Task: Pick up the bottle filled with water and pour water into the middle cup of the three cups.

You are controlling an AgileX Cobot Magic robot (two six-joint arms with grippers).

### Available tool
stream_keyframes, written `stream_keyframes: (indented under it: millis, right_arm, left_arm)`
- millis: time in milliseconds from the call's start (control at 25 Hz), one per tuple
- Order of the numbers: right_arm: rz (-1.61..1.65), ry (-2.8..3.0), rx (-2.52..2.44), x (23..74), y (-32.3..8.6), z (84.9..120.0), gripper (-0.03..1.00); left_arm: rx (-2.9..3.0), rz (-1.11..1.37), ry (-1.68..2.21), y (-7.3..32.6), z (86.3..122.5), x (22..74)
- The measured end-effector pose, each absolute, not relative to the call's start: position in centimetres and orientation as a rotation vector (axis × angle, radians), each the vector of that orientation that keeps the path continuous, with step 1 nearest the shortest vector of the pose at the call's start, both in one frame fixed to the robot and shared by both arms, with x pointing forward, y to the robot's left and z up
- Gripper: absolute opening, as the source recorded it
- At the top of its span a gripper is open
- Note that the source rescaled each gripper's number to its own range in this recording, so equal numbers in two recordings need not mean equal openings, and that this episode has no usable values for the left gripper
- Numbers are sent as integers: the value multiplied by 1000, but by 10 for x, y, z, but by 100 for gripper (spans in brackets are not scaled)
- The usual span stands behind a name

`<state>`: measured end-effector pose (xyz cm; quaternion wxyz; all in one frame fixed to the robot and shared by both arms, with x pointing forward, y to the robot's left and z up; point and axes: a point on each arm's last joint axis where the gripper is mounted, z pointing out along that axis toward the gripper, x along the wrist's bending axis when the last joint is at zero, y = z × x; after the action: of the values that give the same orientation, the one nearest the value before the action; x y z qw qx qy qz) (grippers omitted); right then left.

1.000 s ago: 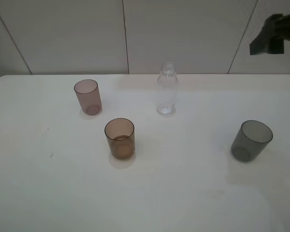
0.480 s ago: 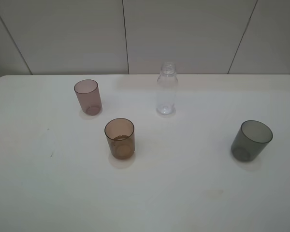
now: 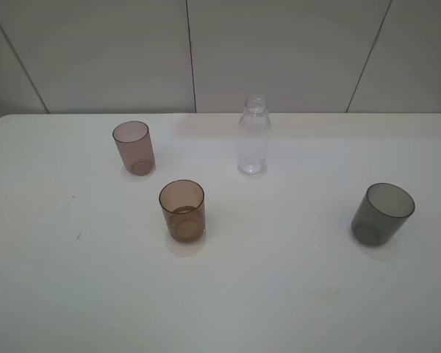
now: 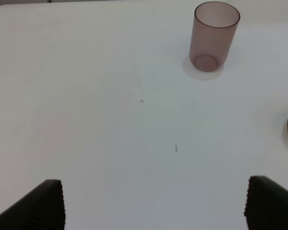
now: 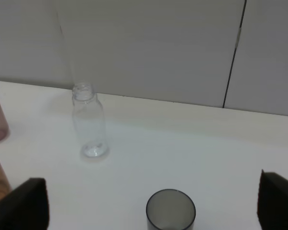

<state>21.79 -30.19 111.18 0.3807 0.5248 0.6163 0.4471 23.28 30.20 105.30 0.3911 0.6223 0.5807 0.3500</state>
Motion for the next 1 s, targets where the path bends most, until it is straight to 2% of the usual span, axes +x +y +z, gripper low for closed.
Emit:
stream_keyframes:
  millis: [520, 1000]
  right_arm:
    - [1051, 1682, 1409, 231, -300, 1059, 82]
    - [973, 1565, 1505, 231, -299, 1058, 82]
  left_arm:
    - [1581, 889, 1475, 302, 1053, 233]
    - [1581, 889, 1475, 302, 1053, 233]
